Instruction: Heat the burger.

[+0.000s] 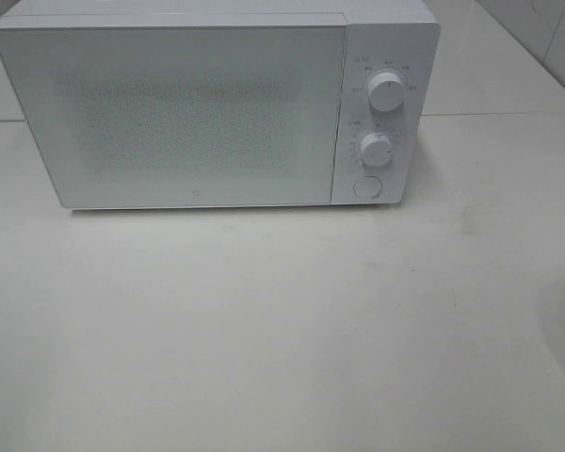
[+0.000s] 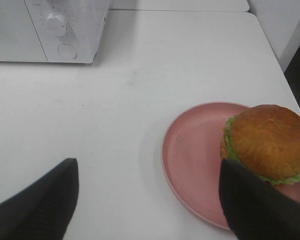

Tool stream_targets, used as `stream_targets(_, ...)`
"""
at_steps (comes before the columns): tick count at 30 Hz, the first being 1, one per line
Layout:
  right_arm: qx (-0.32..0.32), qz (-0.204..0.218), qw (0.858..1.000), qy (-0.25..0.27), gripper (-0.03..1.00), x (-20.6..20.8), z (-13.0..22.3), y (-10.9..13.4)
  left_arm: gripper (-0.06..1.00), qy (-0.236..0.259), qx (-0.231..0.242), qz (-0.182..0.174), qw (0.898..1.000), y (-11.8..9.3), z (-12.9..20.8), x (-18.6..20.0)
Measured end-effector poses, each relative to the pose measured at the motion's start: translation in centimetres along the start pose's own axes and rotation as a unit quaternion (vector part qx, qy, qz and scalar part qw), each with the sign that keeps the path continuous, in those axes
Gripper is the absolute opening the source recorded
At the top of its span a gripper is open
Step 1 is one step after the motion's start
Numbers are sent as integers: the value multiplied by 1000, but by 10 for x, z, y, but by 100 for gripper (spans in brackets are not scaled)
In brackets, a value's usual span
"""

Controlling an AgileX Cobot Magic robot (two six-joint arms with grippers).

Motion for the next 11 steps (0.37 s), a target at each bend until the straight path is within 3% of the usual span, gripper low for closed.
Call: stream_targets(11,0,0,1000,0,75,0,0,0,90,0,2,-3,1000,0,0,0)
Point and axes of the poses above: a point on each arm's last joint axis where the gripper is mounted, x pointing back along that axis away from the gripper, y along the wrist's bending axis when the last joint is at zero, z = x × y, the point moved 5 cm from there along -x, pointing out along that axis toward the gripper, and after that the axes turned 8 degrees about -x, right-handed, at the moved point
